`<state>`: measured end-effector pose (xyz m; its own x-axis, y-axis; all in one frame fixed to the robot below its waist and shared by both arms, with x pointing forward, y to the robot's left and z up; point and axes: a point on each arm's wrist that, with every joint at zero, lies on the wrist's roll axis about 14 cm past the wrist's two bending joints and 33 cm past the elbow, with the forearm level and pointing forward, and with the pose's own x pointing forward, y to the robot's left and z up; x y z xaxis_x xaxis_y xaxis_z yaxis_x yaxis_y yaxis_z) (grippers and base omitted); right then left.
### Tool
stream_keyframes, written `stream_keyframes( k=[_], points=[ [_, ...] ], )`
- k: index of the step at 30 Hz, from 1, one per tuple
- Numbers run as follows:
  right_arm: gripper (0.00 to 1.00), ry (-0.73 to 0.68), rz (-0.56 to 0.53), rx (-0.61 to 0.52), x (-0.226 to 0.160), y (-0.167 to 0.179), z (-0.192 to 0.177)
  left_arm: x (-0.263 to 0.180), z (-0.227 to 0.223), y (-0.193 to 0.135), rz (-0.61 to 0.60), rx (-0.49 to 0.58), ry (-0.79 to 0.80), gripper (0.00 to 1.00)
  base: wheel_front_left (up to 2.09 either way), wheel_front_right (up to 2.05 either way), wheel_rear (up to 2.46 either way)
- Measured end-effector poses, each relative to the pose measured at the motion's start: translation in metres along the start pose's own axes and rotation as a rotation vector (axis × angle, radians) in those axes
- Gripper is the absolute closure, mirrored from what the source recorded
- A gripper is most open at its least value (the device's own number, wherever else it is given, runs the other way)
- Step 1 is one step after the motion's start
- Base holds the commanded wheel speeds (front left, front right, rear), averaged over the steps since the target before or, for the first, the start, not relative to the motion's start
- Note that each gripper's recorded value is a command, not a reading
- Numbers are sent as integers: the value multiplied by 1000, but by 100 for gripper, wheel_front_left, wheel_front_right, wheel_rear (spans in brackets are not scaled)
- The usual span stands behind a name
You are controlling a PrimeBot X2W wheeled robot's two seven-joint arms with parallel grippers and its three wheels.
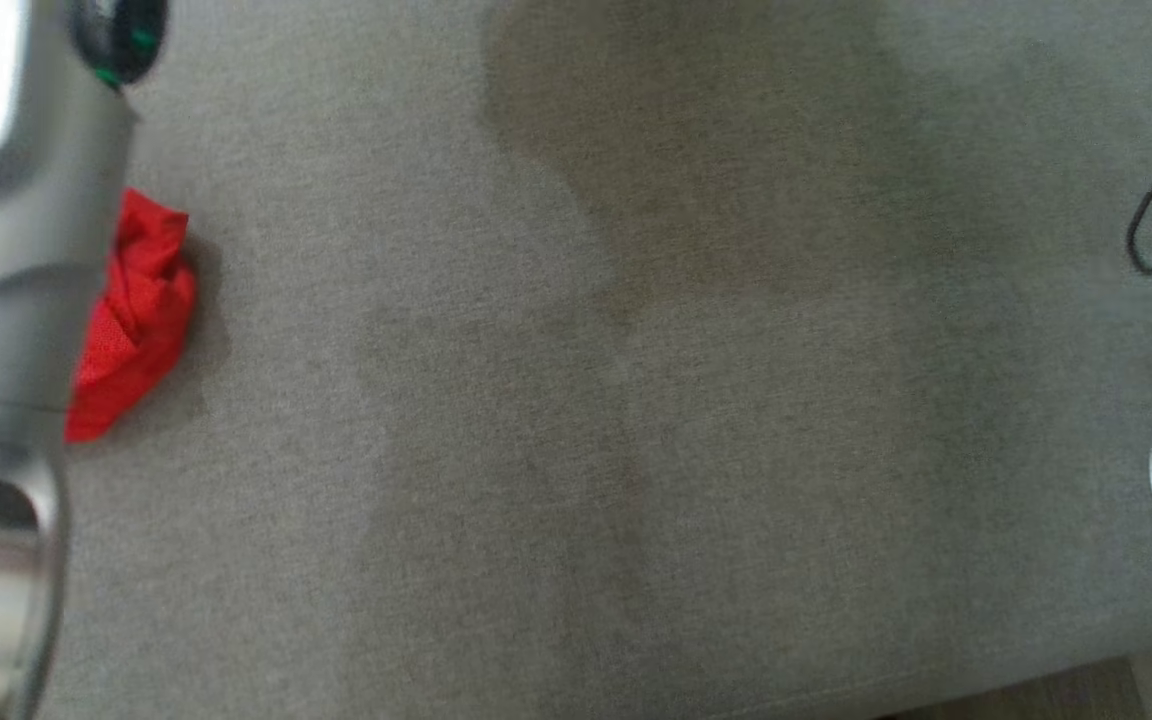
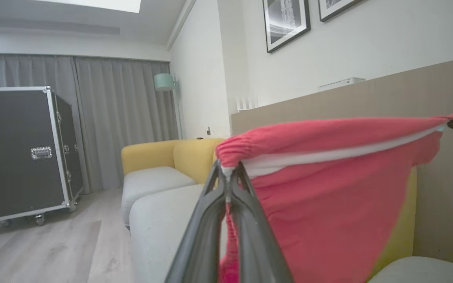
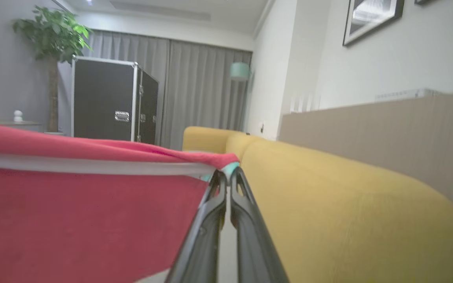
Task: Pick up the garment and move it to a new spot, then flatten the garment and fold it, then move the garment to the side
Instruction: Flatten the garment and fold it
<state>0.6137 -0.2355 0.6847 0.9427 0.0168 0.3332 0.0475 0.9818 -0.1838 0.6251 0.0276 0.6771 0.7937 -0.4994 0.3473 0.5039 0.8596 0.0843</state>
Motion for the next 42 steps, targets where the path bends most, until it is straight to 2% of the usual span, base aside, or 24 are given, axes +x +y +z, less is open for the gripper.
stream_keyframes(
  k=[6, 11, 15, 20, 29, 42],
  points=[
    [100, 215, 40, -23, -27, 16, -82, -23, -65, -10, -13, -40, 138, 100, 0, 0, 0],
    [100, 460, 113, -59, -86, 32, -158, -76, -131, -32, -40, -71, 328, 100, 0, 0, 0],
    [100, 602, 154, -73, -128, 36, -185, -119, -155, -52, -64, -102, 425, 100, 0, 0, 0],
    [100, 714, 179, -94, -164, 32, -191, -162, -158, -76, -92, -145, 478, 100, 0, 0, 0],
    [100, 916, 195, -76, -241, 27, -201, -217, -142, -115, -177, -144, 507, 100, 0, 0, 0],
    [100, 942, 194, 26, -297, 0, -173, -266, -118, -165, -212, -177, 531, 100, 0, 0, 0]
  ],
)
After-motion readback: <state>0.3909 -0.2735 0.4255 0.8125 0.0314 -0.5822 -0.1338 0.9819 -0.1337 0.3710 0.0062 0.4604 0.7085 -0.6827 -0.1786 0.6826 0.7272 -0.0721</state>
